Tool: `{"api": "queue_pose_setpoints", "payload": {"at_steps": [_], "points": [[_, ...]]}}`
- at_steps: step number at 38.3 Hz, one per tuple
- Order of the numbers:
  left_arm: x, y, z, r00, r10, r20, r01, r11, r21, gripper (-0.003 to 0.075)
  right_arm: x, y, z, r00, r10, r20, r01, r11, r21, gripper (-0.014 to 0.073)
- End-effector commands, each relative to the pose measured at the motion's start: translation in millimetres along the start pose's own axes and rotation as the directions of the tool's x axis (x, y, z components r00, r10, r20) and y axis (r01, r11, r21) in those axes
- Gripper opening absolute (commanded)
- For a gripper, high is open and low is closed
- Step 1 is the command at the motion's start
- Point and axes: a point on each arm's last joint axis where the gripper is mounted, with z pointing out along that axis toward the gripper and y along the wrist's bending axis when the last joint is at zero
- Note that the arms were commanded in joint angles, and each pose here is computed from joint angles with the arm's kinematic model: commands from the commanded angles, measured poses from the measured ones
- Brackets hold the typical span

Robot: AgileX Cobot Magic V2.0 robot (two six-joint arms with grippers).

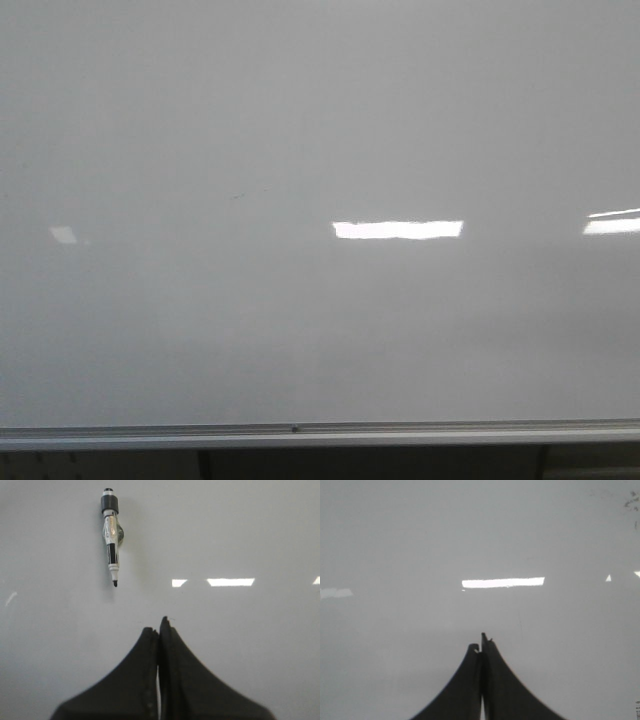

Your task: Write number 0 on whiteboard

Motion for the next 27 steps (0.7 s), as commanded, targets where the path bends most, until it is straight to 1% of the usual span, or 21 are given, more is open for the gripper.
{"api": "queue_pose_setpoints", "payload": {"at_steps": [1,3,5,9,13,16,18,21,27], "points": [[-8,-1,-1,0.986,-0.022,0.162,0.019,1.0,0.02,-0.002,-22,1,-4,0.989,-0.011,0.147,0.01,1.0,0.004,-0.0067],[-15,-1,-3,0.974,-0.023,0.227,0.018,1.0,0.024,-0.0019,-30,2,-6,0.987,-0.011,0.159,0.011,1.0,0.002,-0.0067],[-26,-2,-6,0.946,-0.025,0.322,0.016,0.999,0.03,-0.0019,-40,3,-9,0.986,-0.011,0.166,0.011,1.0,-0.001,-0.0067],[-51,-2,-12,0.928,-0.024,0.371,0.014,0.999,0.031,-0.0019,-64,6,-17,0.989,-0.012,0.147,0.013,1.0,-0.008,-0.0066],[-74,-2,-16,0.95,-0.015,0.313,0.008,1.0,0.023,-0.0019,-91,9,-22,0.995,-0.013,0.103,0.015,1.0,-0.013,-0.0065],[-88,-2,-13,0.979,0.002,0.204,-0.005,1.0,0.011,-0.0019,-108,11,-19,0.999,-0.015,0.039,0.015,1.0,-0.014,-0.0058],[-97,-2,-8,0.989,0.014,0.148,-0.015,1.0,0.004,-0.0019,-119,12,-14,1.0,-0.015,0.015,0.015,1.0,-0.014,-0.0058],[-102,-2,2,0.998,0.029,0.063,-0.029,1.0,-0.003,-0.002,-128,12,-2,1.0,-0.014,-0.021,0.014,1.0,-0.011,-0.0058],[-107,-2,17,0.999,0.032,0.012,-0.032,0.999,-0.003,-0.0019,-132,12,15,0.999,-0.012,-0.037,0.012,1.0,-0.005,-0.0055]]}}
